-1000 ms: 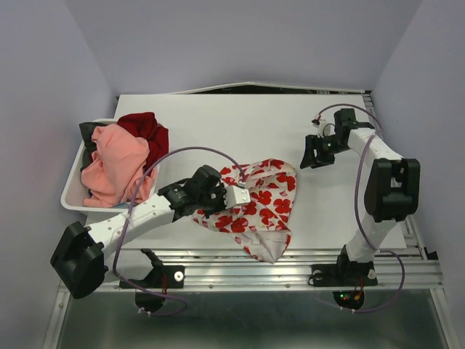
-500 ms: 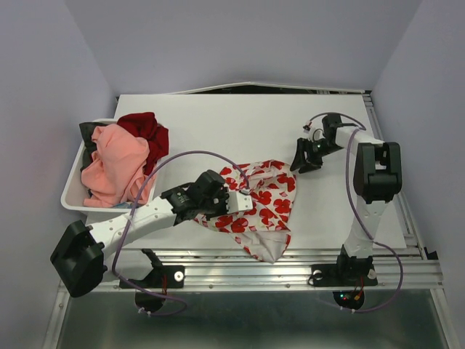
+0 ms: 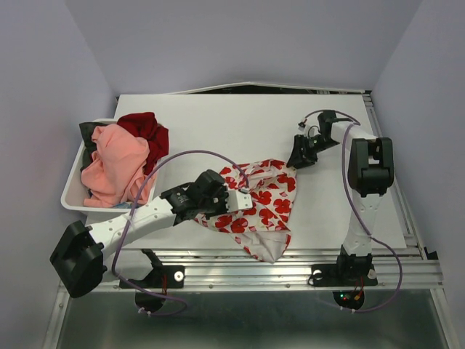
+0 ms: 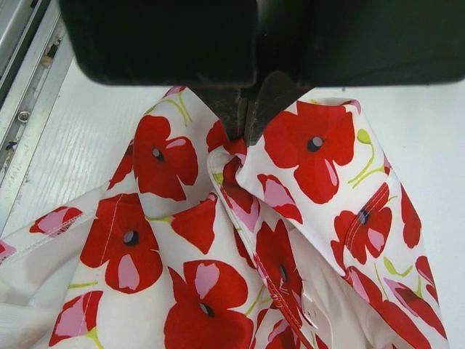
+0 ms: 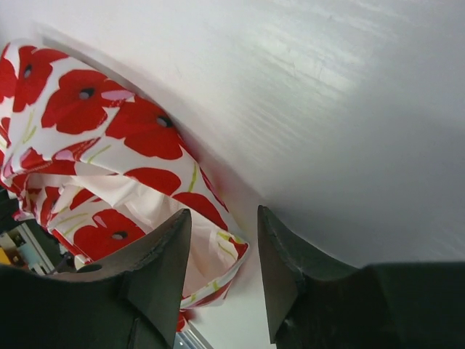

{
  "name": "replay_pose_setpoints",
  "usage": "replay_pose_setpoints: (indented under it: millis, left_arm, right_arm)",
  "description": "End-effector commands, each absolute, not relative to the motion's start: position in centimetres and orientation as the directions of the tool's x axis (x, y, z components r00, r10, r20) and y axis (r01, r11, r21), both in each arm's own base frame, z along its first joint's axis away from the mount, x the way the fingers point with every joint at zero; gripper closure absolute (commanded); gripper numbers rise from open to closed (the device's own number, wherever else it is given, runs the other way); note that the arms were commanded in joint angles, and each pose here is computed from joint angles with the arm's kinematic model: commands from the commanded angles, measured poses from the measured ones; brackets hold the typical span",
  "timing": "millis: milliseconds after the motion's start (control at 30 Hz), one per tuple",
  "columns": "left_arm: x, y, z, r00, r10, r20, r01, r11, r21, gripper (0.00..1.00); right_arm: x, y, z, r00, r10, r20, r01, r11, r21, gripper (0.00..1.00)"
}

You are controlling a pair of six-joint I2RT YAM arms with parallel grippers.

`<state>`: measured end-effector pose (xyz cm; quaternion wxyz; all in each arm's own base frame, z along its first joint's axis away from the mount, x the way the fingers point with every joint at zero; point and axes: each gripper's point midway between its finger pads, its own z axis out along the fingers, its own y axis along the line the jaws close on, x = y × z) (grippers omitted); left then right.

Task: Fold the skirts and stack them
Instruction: Flatten the skirt out

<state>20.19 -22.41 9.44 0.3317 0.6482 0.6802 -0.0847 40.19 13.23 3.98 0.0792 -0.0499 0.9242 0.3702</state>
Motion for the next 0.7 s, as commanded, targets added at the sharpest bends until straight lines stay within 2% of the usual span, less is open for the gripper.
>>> replay_pose_setpoints:
  millis: [0,67,100,167,267,367,400,467,533,633,667]
  left_arm:
    - [21.1,-22.3,10.7,0.041,0.799,-0.6,0.921,0.202,0.332,1.0]
    - [21.2,-22.5,11.0,0.01,0.779,-0.626,0.931,0.22,0.29,1.0]
    - [21.9,-21.9,11.2,-0.041,0.766,-0.641,0.926,0.27,0.264,1.0]
    - [23.0,-21.4,12.0,-0.099,0.736,-0.67,0.922,0.322,0.216,1.0]
    - [25.0,-20.9,14.3,-0.157,0.683,-0.713,0.896,0.403,0.189,1.0]
    - [28.2,-19.7,18.2,-0.182,0.614,-0.768,0.839,0.505,0.205,1.0]
    - [29.1,-19.3,19.3,-0.187,0.592,-0.784,0.822,0.531,0.205,1.0]
    - [31.4,-18.5,22.8,-0.191,0.527,-0.828,0.779,0.594,0.199,1.0]
    - [32.8,-18.2,25.1,-0.179,0.496,-0.85,0.75,0.628,0.208,1.0]
    - [36.2,-17.8,31.6,-0.09,0.434,-0.896,0.662,0.699,0.272,1.0]
    - [36.7,-17.6,32.9,-0.068,0.424,-0.903,0.643,0.711,0.285,1.0]
  right_arm:
    - [38.0,12.8,4.7,-0.972,-0.146,-0.184,-0.232,0.722,0.651,0.56]
    - [36.4,12.5,4.5,-0.972,-0.176,-0.156,-0.236,0.727,0.645,0.69]
    - [36.0,12.0,4.2,-0.969,-0.194,-0.155,-0.248,0.74,0.625,0.84]
    - [35.6,11.4,4.3,-0.966,-0.203,-0.16,-0.258,0.764,0.591,0.98]
    - [36.5,10.1,5.4,-0.956,-0.208,-0.208,-0.286,0.816,0.502,0.99]
    - [38.9,8.7,9.2,-0.928,-0.187,-0.322,-0.314,0.858,0.407,0.99]
    - [40.1,8.3,11.7,-0.904,-0.173,-0.392,-0.33,0.865,0.378,0.99]
    - [41.2,7.7,14.1,-0.879,-0.158,-0.449,-0.327,0.887,0.327,0.99]
    - [42.5,6.2,16.5,-0.849,-0.138,-0.51,-0.298,0.922,0.248,0.99]
    - [45.8,3.9,24.7,-0.71,-0.094,-0.698,-0.238,0.965,0.112,0.99]
    - [46.3,3.4,26.5,-0.68,-0.085,-0.728,-0.218,0.972,0.09,0.99]
